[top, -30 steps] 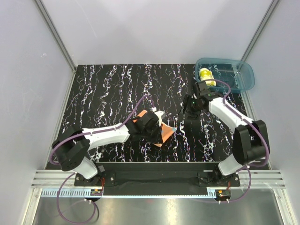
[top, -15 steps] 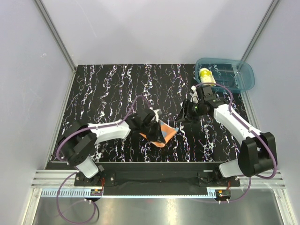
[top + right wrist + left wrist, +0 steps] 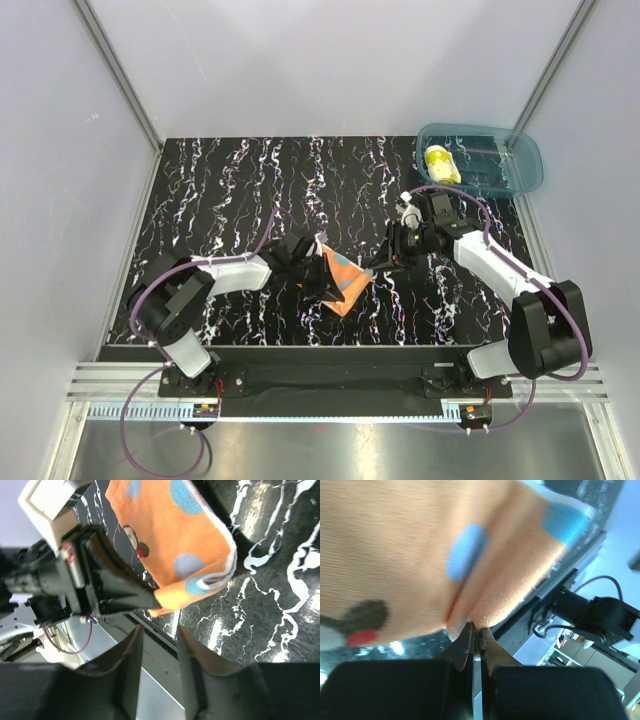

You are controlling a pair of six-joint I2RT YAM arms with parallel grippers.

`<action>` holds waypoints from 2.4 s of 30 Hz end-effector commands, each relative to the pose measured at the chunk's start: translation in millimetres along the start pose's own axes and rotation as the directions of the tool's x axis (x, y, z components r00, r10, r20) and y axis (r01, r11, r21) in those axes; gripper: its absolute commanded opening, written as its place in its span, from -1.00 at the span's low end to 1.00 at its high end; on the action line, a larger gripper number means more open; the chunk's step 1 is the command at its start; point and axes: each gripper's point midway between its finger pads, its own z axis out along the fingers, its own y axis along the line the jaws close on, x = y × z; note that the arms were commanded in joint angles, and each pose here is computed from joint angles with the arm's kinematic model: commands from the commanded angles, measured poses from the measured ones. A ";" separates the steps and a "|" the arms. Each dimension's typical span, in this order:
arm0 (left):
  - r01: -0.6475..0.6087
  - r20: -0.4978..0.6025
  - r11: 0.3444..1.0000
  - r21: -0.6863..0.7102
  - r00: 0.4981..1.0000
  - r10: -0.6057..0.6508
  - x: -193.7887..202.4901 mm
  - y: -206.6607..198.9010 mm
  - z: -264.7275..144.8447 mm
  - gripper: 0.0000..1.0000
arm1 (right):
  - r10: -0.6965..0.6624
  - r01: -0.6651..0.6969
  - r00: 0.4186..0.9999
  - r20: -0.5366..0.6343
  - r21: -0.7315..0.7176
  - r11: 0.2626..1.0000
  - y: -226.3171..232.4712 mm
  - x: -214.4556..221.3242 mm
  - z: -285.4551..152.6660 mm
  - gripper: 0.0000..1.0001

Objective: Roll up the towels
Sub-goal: Roll the towel

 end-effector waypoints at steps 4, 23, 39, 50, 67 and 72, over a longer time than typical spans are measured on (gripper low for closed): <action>0.042 -0.039 0.999 -0.026 0.998 -0.043 -7.0 10.9 5.6 -1.00 | -0.075 0.074 0.997 -0.001 -0.111 0.991 19.0 4.2 10.7 -0.34; 0.025 -0.082 0.990 -0.141 0.996 -0.036 -17.5 34.7 -0.7 -0.82 | -0.105 0.093 0.986 -0.129 -0.091 0.991 12.8 9.8 88.1 -0.44; -0.029 -0.003 0.966 -0.257 1.000 0.029 -30.9 46.1 -22.0 -0.45 | 0.013 0.004 0.989 -0.146 0.120 0.993 -50.1 -0.9 114.9 -0.55; -0.154 0.251 0.736 -0.659 0.878 0.408 -52.1 35.6 -108.7 -0.40 | 0.028 -0.011 0.989 -0.148 0.112 0.994 -49.2 0.0 115.4 -0.55; -0.597 0.148 0.577 -0.558 0.612 0.776 -15.2 -45.7 -17.5 -0.07 | 0.011 0.010 0.987 -0.159 0.130 0.991 -44.5 -1.2 107.3 -0.55; -0.626 0.073 0.529 -0.572 0.604 0.794 -15.1 -29.5 1.9 0.02 | 0.006 0.016 0.987 -0.163 0.136 0.991 -44.5 -1.3 105.8 -0.56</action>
